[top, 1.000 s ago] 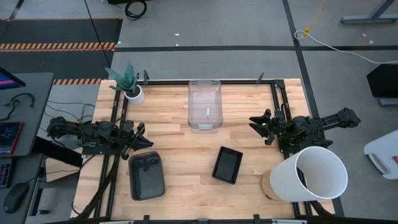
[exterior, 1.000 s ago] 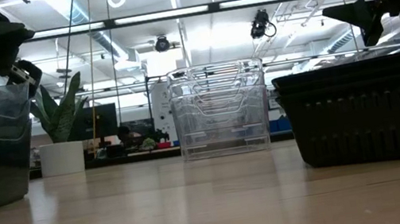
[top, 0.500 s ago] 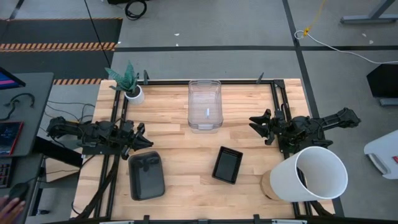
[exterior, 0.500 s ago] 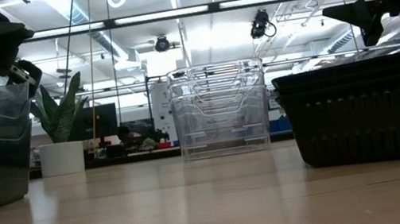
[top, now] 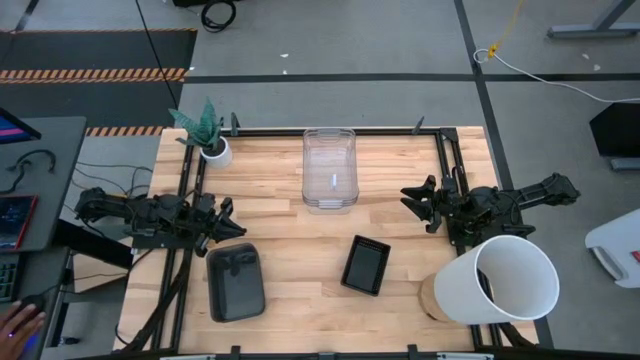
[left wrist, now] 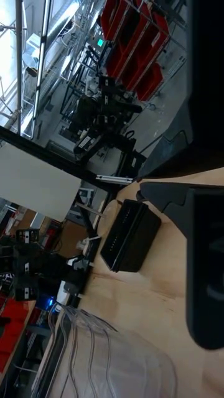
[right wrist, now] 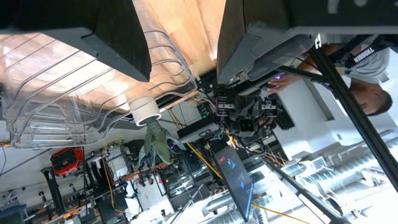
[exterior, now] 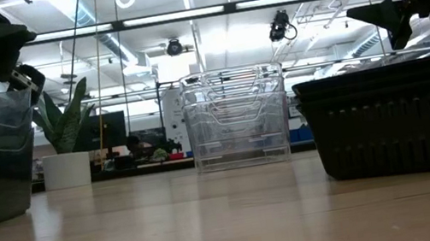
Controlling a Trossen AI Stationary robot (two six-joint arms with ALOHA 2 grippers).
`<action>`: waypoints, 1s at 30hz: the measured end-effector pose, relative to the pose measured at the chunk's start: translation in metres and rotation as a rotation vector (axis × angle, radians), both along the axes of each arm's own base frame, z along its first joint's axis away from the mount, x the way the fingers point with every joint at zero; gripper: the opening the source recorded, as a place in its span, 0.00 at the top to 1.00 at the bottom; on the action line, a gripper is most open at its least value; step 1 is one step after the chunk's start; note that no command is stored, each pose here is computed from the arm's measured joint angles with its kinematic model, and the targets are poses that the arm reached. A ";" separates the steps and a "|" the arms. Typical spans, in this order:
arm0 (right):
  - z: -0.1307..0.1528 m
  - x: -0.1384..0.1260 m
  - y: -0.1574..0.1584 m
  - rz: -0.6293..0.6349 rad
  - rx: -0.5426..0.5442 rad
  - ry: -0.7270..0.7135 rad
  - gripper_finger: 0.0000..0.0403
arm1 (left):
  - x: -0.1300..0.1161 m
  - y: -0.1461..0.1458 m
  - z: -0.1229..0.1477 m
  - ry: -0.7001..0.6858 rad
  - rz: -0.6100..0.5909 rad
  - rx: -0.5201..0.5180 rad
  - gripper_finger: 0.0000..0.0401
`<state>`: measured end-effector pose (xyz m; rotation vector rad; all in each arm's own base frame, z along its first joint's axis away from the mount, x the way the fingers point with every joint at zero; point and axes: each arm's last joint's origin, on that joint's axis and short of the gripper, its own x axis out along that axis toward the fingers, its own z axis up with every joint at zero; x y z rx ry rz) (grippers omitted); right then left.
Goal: Stack baskets by color
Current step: Return to Home Position
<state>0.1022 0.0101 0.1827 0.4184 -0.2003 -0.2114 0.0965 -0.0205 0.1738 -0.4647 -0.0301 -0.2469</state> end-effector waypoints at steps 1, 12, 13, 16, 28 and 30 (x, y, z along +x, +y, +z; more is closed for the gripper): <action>0.000 0.000 0.000 0.000 0.000 0.000 0.53 | 0.000 0.000 0.000 0.000 0.000 0.000 0.94; 0.000 0.000 0.000 0.000 0.000 0.000 0.53 | 0.000 0.000 0.000 -0.001 0.000 0.000 0.92; 0.000 0.000 0.000 0.000 0.000 0.000 0.53 | 0.000 0.000 0.000 -0.001 0.000 0.000 0.92; 0.000 0.000 0.000 0.000 0.000 0.000 0.53 | 0.000 0.000 0.000 -0.001 0.000 0.000 0.93; 0.000 0.000 0.000 0.000 0.000 0.000 0.53 | 0.000 0.000 0.000 0.000 0.000 0.000 0.91; 0.000 0.000 0.000 0.000 0.000 0.000 0.53 | 0.000 0.000 0.000 0.000 0.000 0.000 0.91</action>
